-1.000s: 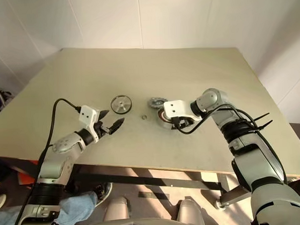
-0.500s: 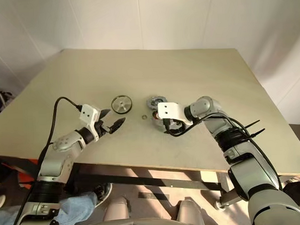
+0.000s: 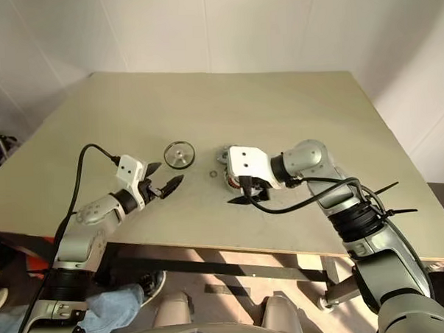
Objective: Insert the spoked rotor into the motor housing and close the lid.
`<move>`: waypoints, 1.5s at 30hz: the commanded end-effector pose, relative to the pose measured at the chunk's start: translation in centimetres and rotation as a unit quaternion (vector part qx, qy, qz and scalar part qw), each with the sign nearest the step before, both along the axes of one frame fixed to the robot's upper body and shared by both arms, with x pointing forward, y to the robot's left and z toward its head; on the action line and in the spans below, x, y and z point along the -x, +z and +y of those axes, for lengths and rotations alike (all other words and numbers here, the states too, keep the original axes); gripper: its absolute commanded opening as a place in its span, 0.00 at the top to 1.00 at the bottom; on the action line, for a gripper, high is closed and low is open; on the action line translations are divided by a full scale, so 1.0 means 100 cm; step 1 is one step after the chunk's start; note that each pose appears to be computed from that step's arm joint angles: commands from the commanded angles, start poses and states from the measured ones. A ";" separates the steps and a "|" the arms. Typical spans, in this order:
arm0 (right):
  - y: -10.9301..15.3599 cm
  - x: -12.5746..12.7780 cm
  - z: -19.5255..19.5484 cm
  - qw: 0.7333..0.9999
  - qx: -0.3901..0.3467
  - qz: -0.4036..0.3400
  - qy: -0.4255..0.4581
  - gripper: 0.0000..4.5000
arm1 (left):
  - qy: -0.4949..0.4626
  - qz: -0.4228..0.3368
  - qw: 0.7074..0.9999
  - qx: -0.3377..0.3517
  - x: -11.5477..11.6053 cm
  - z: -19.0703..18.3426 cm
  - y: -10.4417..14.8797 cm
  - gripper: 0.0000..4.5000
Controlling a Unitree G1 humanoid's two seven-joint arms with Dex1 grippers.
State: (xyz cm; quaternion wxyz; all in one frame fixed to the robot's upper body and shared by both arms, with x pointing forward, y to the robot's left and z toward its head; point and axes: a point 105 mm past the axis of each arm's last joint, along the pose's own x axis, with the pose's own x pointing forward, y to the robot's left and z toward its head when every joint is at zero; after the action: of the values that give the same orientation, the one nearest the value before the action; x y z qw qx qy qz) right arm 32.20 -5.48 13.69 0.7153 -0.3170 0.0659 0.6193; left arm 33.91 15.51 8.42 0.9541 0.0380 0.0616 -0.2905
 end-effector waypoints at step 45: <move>-0.082 -0.067 0.024 0.937 -0.015 0.106 -0.332 0.11 | 0.016 -0.015 0.999 -0.023 0.005 0.018 0.012 0.00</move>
State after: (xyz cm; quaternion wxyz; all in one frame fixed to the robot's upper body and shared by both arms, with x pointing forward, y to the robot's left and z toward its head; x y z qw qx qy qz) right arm 37.42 -0.40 5.16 0.8574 -0.1814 0.2293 0.4235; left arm 33.32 17.58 8.11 0.9589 0.0507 0.0795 -0.2676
